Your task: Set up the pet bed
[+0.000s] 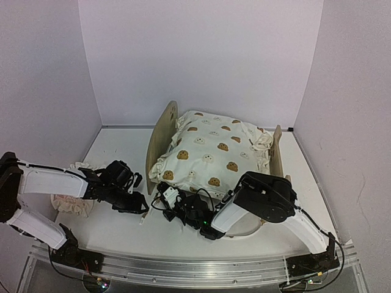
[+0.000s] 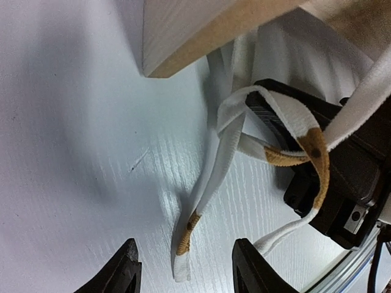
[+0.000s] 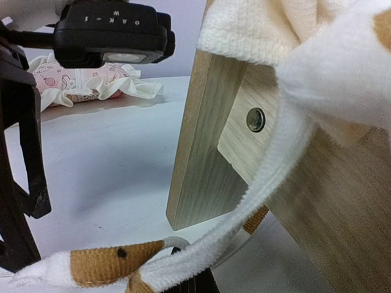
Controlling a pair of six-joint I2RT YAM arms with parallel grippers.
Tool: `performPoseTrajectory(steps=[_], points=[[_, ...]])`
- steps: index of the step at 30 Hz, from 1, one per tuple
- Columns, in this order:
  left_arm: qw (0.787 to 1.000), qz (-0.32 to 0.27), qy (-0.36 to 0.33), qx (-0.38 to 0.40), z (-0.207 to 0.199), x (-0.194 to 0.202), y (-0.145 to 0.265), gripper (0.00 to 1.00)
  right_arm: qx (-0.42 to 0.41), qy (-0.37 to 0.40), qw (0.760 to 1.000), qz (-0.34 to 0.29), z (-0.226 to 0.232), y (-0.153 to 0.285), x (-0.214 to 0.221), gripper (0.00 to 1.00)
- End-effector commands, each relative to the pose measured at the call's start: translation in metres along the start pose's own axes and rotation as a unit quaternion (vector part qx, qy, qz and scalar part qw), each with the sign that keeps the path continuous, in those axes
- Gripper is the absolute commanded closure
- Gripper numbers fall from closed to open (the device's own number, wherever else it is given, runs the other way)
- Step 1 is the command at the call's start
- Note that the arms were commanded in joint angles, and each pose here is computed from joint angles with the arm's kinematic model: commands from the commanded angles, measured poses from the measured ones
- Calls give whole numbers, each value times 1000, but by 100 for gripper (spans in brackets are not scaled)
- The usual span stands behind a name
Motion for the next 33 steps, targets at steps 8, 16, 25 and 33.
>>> performPoseTrajectory(steps=[8, 16, 25, 33], points=[[999, -12, -42, -22, -9, 1, -16, 48, 21, -9, 999, -33, -10, 2, -32, 100], [998, -8, -53, -17, -12, 3, -21, 50, 21, -9, 999, -32, -10, 3, -32, 100], [997, 2, -52, -57, -9, 7, -32, 68, 21, -11, 999, -32, -10, 3, -32, 100], [994, 4, -40, -106, 5, 11, -42, 100, 20, -9, 999, -32, -10, 5, -34, 100]])
Point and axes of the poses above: each gripper's point midway between its finger pads, its own y axis back along the fingers, its own z axis along the line the jaws close on, x = y × z, the point moved 5 cm from there along y, back along the fingers, and after that the axes turned 13 degrees about y, right-handed, at the moved point
